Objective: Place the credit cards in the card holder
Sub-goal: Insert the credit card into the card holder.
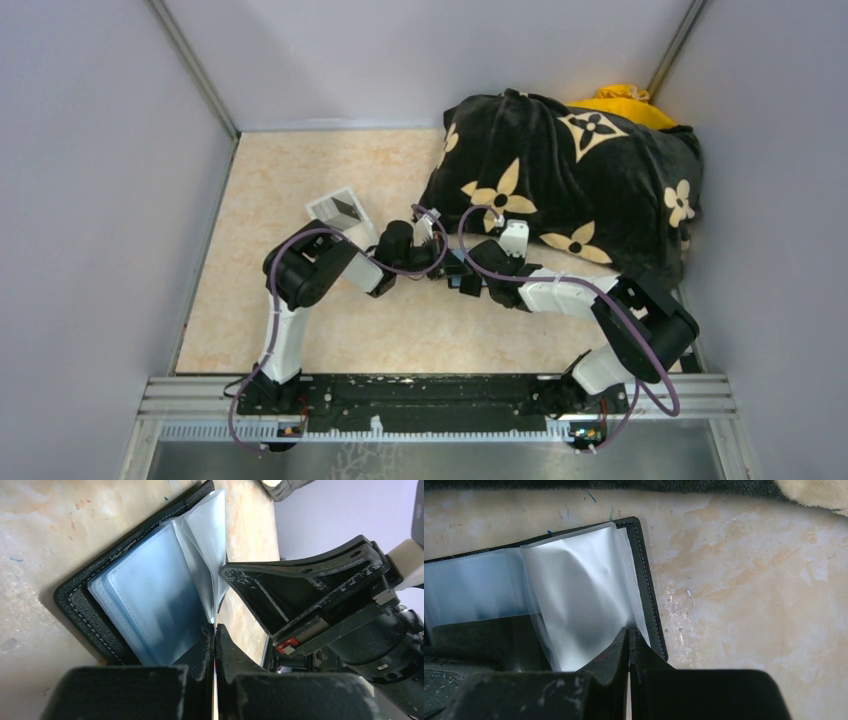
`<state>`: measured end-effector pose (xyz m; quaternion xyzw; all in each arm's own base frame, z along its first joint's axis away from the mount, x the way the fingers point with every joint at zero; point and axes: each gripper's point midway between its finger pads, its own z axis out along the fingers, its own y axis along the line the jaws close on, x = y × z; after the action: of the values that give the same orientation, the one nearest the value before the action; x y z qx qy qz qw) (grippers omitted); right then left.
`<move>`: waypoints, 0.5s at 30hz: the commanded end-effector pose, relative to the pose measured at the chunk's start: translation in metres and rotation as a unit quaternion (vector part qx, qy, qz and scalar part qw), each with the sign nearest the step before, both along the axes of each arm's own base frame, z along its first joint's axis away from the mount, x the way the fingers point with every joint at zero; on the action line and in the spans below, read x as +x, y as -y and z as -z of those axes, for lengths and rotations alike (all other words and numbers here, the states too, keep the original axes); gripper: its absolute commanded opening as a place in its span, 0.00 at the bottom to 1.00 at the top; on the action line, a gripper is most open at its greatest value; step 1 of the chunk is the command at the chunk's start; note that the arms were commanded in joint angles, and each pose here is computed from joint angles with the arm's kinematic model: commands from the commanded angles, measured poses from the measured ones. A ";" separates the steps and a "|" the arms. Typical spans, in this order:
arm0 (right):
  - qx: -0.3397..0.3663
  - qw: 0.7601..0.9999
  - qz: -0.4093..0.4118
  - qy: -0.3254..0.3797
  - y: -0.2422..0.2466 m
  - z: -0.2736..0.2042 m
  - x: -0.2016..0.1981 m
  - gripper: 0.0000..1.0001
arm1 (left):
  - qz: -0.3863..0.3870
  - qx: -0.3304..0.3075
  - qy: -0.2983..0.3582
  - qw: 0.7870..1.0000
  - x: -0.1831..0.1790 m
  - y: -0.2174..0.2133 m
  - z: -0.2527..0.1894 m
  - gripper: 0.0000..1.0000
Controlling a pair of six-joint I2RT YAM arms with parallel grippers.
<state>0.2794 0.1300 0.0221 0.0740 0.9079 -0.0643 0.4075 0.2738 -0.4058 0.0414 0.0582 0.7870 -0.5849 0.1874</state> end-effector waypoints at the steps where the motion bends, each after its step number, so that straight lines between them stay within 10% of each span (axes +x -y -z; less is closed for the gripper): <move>1: 0.014 0.998 -0.013 -0.059 -0.001 0.027 -0.020 0.00 | 0.010 -0.040 0.023 0.999 0.002 0.009 -0.018 0.00; 15: 0.015 0.998 -0.014 -0.059 -0.001 0.027 -0.020 0.00 | -0.013 -0.046 0.012 0.999 0.013 0.011 -0.015 0.00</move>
<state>0.2794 0.1301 0.0222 0.0741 0.9079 -0.0641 0.4076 0.2775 -0.4089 0.0475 0.0442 0.7739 -0.6022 0.1909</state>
